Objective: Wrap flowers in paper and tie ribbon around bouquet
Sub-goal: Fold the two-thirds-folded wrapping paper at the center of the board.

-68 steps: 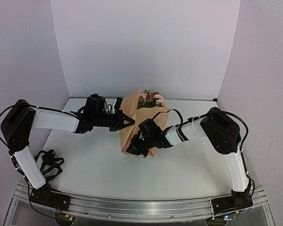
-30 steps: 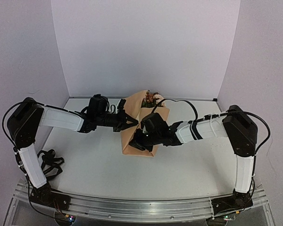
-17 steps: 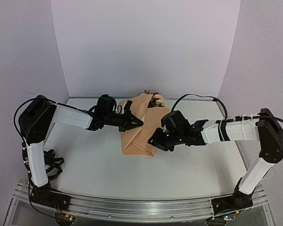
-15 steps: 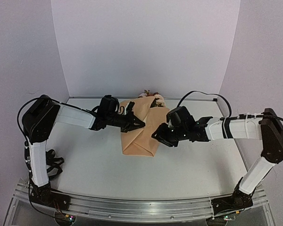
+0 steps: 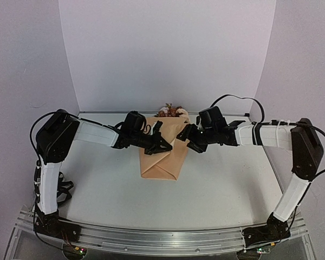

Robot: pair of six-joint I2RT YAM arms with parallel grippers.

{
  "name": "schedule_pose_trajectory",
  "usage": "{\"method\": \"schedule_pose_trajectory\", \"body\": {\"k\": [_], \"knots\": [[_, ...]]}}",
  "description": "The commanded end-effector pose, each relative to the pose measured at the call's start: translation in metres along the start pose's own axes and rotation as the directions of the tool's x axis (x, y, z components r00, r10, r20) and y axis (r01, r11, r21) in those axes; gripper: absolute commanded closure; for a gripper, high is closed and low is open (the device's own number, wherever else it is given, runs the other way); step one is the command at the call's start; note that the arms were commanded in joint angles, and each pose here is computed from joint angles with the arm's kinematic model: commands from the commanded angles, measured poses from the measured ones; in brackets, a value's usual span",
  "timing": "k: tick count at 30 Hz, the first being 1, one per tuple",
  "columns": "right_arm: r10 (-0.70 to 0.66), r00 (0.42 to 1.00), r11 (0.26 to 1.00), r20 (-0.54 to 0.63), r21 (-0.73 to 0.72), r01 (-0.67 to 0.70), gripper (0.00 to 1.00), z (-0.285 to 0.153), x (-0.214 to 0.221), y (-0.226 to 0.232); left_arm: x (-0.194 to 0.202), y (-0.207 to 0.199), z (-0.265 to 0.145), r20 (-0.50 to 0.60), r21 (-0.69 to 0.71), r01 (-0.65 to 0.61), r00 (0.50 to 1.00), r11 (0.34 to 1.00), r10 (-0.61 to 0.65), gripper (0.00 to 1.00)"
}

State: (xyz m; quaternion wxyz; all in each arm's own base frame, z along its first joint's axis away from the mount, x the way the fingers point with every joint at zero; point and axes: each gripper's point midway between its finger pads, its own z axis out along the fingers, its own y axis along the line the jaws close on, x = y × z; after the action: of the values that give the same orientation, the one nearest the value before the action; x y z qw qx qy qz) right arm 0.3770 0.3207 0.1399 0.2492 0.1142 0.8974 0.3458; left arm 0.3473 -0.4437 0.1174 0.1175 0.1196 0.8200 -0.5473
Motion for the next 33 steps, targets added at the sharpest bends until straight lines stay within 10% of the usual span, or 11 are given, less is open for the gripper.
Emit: {"method": "schedule_pose_trajectory", "body": {"k": [1,11,18,25,33], "knots": [[-0.016,1.0,0.999,0.013,-0.034,0.016,0.37,0.012,-0.021,0.015,-0.007,-0.007,0.005,-0.005,0.002,-0.047,0.999,0.999,0.047,1.0],[-0.012,1.0,1.0,-0.025,0.01,0.012,0.58,0.049,-0.032,0.013,-0.004,-0.003,0.012,-0.031,-0.003,-0.055,0.998,0.998,0.055,1.0],[-0.003,1.0,0.998,-0.015,0.057,0.003,1.0,0.052,-0.038,0.0,-0.008,-0.006,0.012,-0.027,-0.001,-0.064,0.998,0.998,0.064,0.96],[-0.029,1.0,0.993,-0.001,0.111,0.029,1.0,0.05,-0.043,-0.022,-0.015,-0.023,-0.007,0.032,-0.013,-0.094,0.995,0.995,0.094,0.67],[-0.044,0.999,0.984,0.006,0.174,0.043,1.0,0.051,-0.038,-0.046,-0.031,-0.018,-0.045,0.146,-0.041,-0.037,0.988,0.998,0.042,0.66]]}}
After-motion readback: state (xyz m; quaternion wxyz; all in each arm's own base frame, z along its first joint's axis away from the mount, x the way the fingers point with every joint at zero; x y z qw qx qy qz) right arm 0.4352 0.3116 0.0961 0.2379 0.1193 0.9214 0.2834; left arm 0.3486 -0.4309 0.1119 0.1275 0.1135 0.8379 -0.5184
